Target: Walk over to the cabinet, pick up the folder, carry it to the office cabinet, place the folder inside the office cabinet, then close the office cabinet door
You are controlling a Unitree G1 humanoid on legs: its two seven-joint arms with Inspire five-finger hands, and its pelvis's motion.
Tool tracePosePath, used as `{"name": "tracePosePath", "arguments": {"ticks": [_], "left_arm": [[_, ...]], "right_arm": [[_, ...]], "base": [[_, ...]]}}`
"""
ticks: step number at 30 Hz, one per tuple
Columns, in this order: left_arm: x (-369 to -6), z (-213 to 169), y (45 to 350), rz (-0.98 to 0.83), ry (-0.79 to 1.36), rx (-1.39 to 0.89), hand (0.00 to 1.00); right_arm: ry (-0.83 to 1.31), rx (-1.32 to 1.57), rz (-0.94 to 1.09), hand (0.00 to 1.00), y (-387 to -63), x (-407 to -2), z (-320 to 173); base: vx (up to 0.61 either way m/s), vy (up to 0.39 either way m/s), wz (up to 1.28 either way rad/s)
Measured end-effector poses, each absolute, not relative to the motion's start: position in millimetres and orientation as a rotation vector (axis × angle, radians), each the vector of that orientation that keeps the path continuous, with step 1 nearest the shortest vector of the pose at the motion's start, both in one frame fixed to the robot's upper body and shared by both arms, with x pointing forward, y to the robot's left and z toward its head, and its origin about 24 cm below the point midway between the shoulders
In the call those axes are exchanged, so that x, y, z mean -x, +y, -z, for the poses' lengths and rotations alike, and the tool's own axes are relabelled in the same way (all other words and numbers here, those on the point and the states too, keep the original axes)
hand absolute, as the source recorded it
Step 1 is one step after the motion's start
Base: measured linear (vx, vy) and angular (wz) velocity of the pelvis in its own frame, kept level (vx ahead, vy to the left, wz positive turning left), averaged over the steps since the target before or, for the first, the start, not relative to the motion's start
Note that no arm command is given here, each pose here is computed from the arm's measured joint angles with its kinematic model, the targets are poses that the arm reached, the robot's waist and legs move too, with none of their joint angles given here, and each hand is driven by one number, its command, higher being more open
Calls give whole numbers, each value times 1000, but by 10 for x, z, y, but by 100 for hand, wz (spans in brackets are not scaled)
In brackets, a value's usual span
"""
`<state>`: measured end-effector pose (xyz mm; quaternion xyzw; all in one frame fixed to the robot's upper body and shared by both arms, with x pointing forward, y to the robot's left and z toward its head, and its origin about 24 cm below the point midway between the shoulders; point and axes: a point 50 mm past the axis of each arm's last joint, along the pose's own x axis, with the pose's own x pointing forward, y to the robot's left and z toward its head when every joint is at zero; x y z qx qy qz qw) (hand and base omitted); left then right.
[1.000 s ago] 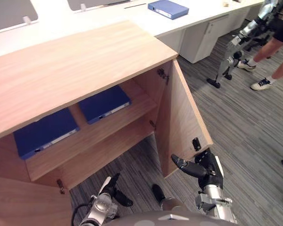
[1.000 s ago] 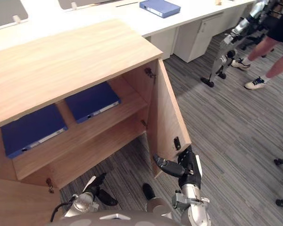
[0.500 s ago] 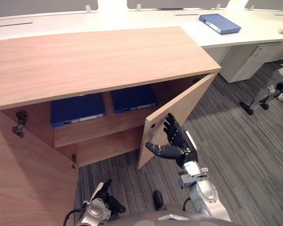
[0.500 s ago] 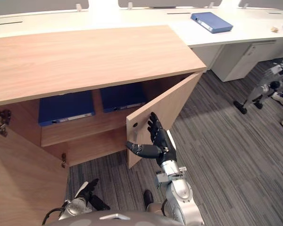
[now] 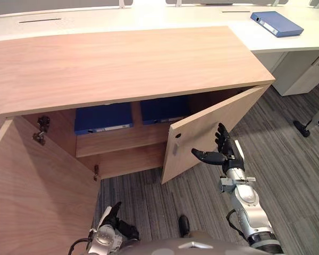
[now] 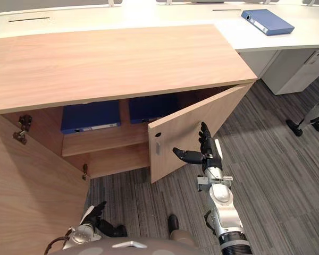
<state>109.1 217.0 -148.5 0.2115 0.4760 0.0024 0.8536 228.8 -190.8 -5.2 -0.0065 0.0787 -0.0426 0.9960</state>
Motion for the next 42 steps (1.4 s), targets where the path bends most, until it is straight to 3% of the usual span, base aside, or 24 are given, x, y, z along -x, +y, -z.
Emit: {"name": "tracePosePath", "arguments": {"ticks": [14, 21, 25, 36, 42], "left_arm": [[-1046, 1508, 2122, -17, 1014, -411, 100], [-968, 1554, 2146, -143, 1067, -305, 100], [-994, 1547, 2154, -172, 1063, -286, 100], [-981, 1548, 2170, -183, 1069, -281, 100], [-990, 1541, 2198, -196, 1067, -277, 100]], "right_arm": [[245, 68, 82, 100, -2017, -2437, 198], [285, 241, -149, 100, -1423, -2924, 193], [272, 303, -207, 100, -1267, -3092, 102], [260, 280, -243, 100, -1082, -3118, 70], [278, 249, -217, 100, -1142, -3072, 119]], "base": [[6, 3, 3], [-8, -1, -14], [-18, -12, -10], [7, 2, -9], [11, 1, -3]]}}
